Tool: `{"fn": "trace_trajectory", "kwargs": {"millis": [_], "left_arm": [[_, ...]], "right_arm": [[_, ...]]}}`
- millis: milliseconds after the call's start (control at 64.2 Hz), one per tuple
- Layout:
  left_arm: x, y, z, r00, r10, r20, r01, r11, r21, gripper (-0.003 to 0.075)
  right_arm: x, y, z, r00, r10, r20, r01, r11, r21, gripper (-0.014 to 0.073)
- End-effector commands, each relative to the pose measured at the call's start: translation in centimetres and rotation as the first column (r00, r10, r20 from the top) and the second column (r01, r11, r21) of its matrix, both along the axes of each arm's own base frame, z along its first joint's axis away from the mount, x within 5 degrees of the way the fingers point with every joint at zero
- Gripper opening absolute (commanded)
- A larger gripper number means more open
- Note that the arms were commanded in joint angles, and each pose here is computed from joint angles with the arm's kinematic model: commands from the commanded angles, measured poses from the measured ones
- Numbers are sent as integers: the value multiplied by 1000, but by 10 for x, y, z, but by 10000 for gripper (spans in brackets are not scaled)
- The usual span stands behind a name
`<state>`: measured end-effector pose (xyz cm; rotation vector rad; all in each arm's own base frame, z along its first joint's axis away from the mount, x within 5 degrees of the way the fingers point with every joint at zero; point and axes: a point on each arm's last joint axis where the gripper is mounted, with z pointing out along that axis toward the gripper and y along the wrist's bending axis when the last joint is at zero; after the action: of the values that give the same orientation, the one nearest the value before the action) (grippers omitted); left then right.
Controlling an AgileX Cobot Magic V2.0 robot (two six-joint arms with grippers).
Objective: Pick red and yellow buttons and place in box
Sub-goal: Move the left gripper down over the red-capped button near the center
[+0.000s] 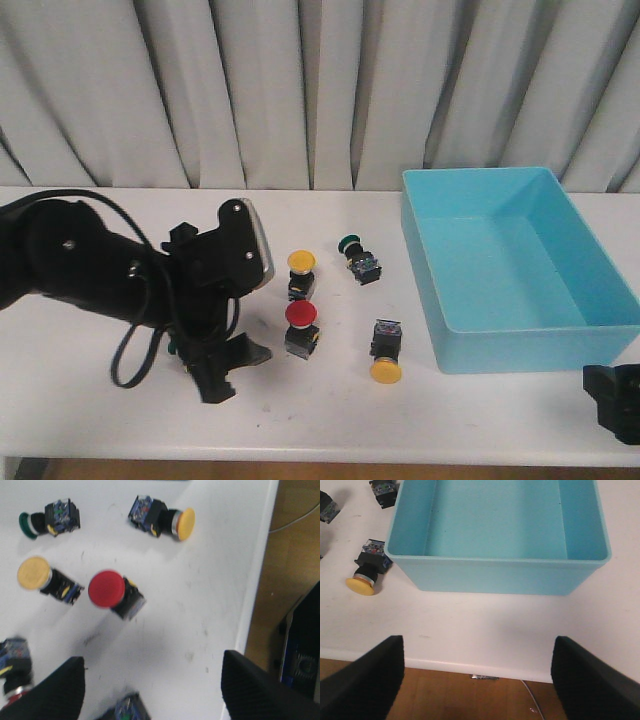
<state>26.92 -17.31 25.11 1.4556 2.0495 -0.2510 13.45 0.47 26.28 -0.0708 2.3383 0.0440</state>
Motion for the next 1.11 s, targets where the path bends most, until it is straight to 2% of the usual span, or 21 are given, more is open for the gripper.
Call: {"fn": "trace_trajectory", "kwargs": {"millis": [0,125,280,545,1090], "left_arm": [[17,-19,17,993,114,-9,-114,983,-144,538],[32,-40,9,979,181,-93,-195,964,-179,533],[51,-61,-6,945,285,-160,-309,938,-154,530],[79,-74,-21,856,496,-144,-509,858,-72,530],[95,-87,-67,817,542,-196,-553,833,-3,517]], "right_arm": [[6,0,13,997,-7,78,6,1000,7,593],[6,0,13,997,-7,78,6,1000,7,593],[6,0,13,997,-7,80,6,1000,7,593],[6,0,13,997,-7,80,6,1000,7,593],[6,0,13,997,-7,80,6,1000,7,593]]}}
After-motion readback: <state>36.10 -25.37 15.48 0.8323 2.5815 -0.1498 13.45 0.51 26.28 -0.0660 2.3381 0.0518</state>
